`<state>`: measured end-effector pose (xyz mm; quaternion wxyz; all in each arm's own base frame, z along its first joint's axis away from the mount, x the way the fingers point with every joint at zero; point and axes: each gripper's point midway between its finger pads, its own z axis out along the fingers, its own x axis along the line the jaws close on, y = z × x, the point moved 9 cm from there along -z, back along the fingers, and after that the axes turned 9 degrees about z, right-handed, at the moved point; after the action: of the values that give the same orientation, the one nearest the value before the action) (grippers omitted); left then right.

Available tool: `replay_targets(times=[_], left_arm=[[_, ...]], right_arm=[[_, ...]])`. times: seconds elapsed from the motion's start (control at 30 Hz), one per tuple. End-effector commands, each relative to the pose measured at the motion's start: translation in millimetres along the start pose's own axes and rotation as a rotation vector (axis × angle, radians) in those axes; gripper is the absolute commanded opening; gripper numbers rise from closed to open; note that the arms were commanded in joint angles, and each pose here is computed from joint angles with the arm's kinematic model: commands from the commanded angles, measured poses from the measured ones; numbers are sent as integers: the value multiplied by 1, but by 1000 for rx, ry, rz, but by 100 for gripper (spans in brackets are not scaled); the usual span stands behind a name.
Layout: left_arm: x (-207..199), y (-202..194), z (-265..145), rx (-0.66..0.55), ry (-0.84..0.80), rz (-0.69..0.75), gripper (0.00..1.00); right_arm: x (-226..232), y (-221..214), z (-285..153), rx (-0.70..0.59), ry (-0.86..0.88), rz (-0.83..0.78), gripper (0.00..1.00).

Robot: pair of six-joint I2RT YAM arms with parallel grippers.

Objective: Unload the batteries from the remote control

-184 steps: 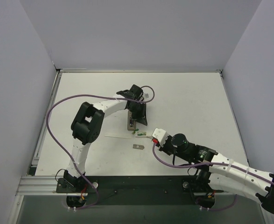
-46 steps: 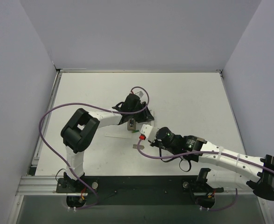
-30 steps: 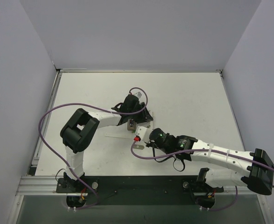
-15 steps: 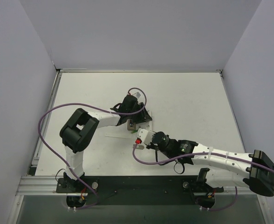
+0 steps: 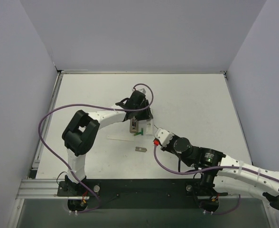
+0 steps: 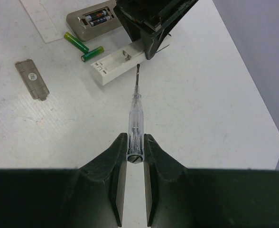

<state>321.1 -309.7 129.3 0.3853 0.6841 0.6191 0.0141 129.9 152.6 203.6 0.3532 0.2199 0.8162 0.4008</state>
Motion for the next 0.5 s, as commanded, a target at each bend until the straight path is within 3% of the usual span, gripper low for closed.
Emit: replay_targets(times=[0.0, 0.1, 0.2, 0.47], left_arm=[[-17, 10, -1, -7, 15, 45, 24], [-17, 7, 5, 6, 26, 33, 25], [-17, 5, 9, 28, 74, 44, 35], [-13, -3, 20, 78, 108, 39, 38]], right_arm=[[-9, -6, -9, 9, -87, 17, 0], [-10, -5, -10, -2, -92, 23, 0], [-9, -7, -10, 5, -94, 22, 0], [-10, -9, -11, 4, -109, 24, 0]])
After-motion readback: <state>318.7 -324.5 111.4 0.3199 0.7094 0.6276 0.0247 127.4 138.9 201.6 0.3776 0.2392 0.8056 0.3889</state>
